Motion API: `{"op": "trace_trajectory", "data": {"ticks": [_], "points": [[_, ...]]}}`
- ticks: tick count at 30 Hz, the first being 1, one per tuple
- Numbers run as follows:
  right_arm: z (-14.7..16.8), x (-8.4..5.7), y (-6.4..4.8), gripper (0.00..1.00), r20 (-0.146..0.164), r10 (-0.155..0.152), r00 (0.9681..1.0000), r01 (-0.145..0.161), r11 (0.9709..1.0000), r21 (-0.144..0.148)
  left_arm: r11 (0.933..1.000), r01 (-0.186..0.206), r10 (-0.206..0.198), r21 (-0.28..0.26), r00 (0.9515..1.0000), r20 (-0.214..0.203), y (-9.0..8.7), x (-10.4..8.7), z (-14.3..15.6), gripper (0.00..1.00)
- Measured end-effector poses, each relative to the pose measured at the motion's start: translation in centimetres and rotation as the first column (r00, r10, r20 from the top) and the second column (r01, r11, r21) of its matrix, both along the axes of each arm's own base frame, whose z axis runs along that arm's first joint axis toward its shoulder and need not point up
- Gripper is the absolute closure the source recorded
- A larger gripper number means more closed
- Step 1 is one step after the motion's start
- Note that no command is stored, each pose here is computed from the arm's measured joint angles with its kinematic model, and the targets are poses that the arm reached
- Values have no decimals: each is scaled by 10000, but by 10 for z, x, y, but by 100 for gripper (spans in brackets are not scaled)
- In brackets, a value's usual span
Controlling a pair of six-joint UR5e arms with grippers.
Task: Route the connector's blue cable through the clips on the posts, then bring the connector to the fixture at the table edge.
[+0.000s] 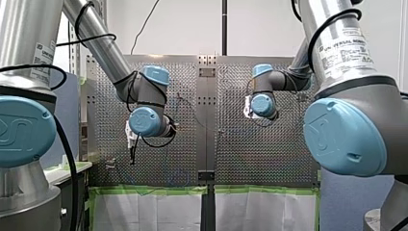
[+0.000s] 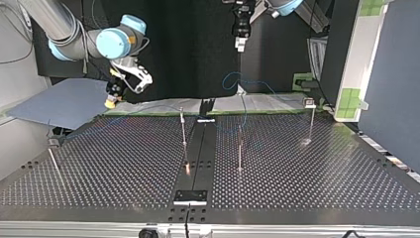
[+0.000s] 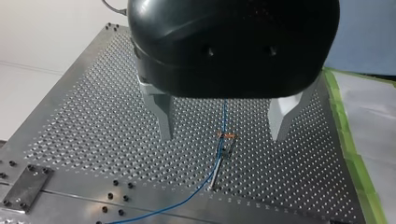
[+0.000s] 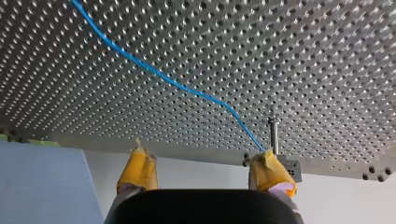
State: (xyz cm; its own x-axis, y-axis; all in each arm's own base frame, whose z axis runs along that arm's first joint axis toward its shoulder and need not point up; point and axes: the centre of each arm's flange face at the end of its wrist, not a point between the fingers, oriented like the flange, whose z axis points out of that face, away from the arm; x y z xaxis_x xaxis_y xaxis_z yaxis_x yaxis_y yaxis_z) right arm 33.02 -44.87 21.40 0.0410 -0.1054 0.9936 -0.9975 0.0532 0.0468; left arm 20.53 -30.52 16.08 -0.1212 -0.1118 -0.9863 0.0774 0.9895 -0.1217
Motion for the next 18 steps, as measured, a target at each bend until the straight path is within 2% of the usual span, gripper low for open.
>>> {"op": "trace_trajectory", "data": {"ticks": [4, 12, 18], "points": [[0, 12, 11, 0, -19, 101, 9999, -101, 9999, 1, 9997, -228, 228, -18, 9997, 54, 1, 3, 2, 0], [0, 41, 35, 0, 1, 721, 9974, -721, 9974, -31, 9990, -395, 399, -194, 9989, 226, -4, 11, 9, 0], [-3, 55, 57, 0, -103, 845, 9964, -842, 9962, 234, 9984, -480, 489, -300, 9983, 302, -5, 18, 12, 0]]}}
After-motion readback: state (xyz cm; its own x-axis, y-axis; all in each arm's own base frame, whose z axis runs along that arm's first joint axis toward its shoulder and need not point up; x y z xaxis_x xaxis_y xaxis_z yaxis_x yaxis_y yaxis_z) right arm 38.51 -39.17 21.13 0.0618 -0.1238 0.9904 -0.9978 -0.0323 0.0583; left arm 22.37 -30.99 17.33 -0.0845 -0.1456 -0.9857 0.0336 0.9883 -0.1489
